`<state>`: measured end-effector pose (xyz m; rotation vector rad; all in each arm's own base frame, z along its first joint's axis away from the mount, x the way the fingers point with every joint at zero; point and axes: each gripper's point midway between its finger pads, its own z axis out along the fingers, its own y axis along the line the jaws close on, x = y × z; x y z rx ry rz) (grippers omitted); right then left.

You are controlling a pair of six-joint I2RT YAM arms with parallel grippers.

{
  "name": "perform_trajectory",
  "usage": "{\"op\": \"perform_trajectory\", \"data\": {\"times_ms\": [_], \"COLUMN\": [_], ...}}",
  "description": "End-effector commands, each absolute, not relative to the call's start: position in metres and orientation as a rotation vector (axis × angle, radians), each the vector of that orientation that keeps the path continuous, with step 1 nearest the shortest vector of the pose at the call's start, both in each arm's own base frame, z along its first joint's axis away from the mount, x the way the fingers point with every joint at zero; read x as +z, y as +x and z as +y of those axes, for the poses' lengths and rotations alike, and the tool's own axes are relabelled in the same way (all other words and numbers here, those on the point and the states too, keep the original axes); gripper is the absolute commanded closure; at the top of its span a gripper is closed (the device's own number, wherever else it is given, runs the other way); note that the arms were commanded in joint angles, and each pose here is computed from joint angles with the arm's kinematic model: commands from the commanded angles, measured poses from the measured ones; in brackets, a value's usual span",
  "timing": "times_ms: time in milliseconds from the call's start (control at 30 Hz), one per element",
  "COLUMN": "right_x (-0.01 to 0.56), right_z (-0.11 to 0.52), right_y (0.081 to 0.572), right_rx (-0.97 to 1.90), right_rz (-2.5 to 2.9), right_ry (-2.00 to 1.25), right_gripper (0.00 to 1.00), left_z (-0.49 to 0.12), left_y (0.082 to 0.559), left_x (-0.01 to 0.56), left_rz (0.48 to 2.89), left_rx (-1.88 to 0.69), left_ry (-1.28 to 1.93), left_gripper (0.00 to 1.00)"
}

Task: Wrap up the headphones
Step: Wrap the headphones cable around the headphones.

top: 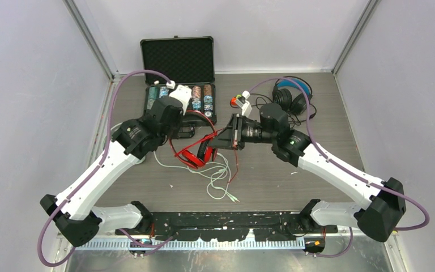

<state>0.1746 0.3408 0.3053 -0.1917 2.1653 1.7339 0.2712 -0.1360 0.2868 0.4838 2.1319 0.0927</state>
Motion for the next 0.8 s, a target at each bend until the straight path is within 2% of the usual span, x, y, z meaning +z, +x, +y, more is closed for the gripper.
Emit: {"op": "perform_trajectory", "data": {"times_ms": [0, 400, 567, 767], "right_x": [0.362, 0.364, 0.355, 0.352], "right_z": [0.354, 0.394, 0.399, 0.402], "right_y": [0.191, 0.184, 0.179, 0.172], "right_rx": [1.799, 1.781, 1.706, 1.621], "right_rz": [1.988, 2.036, 2.07, 2.088], "right_ry": [-0.149, -0.166, -0.161, -0.188], "right_gripper": [0.92, 0.92, 0.85, 0.84], "left_z": [-0.134, -0.126, -0.125, -0.134], "left_y": [0.279, 0.275, 0.275, 0.279], "left_x": [0.295, 0.296, 0.299, 0.304], "left_rz": [2.119, 2.143, 2.108, 2.079], "left_rx": [0.087, 0.038, -0.034, -0.122], "left_ry": [0.278, -0.117, -0.281, -0.388], "left_gripper": [1.0, 1.0, 1.0, 1.0]}}
